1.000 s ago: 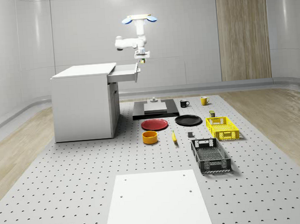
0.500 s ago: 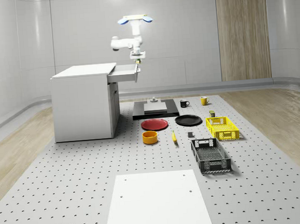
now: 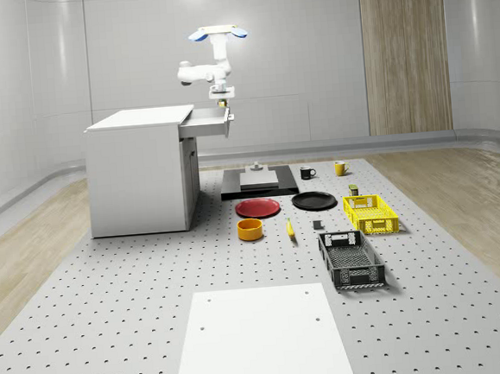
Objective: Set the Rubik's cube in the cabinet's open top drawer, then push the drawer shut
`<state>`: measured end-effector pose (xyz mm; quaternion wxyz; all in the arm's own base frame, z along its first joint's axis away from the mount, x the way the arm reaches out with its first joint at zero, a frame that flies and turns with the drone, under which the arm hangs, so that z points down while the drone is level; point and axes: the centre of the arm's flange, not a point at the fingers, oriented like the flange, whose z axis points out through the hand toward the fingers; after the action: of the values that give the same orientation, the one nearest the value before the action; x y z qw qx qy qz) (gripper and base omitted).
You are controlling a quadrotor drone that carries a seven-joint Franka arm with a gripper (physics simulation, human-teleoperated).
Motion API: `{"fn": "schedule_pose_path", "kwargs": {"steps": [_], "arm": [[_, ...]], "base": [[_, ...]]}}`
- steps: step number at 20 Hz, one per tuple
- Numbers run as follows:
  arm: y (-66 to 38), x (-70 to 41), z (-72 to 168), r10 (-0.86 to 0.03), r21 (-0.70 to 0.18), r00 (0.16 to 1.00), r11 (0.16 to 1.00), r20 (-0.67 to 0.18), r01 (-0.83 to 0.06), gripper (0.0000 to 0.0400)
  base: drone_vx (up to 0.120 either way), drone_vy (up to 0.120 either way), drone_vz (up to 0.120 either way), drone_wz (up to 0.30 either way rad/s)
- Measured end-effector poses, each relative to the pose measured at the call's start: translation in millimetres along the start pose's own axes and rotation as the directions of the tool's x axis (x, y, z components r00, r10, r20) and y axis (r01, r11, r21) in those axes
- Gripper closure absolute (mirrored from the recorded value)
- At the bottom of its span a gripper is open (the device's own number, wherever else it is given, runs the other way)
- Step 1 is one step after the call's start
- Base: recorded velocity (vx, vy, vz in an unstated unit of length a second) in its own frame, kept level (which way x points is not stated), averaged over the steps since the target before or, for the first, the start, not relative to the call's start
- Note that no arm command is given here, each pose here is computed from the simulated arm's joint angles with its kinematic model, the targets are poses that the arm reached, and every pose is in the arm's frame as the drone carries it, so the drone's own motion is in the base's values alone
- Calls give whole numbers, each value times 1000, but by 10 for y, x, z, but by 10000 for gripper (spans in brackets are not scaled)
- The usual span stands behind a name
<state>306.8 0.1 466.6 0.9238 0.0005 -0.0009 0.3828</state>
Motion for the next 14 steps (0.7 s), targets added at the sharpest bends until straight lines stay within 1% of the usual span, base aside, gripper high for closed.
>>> {"fn": "schedule_pose_path", "kwargs": {"steps": [3,4,6,7,14], "arm": [[0,0,0,0,0,1000,1000,0,0,75],[0,0,0,0,0,1000,1000,0,0,75],[0,0,0,0,0,1000,1000,0,0,75],[0,0,0,0,0,1000,1000,0,0,75],[0,0,0,0,0,1000,1000,0,0,75]], "base": [[0,-120,0,0],[0,-120,-40,0],[0,-120,-100,0],[0,-120,0,0],[0,-120,-114,0]]}}
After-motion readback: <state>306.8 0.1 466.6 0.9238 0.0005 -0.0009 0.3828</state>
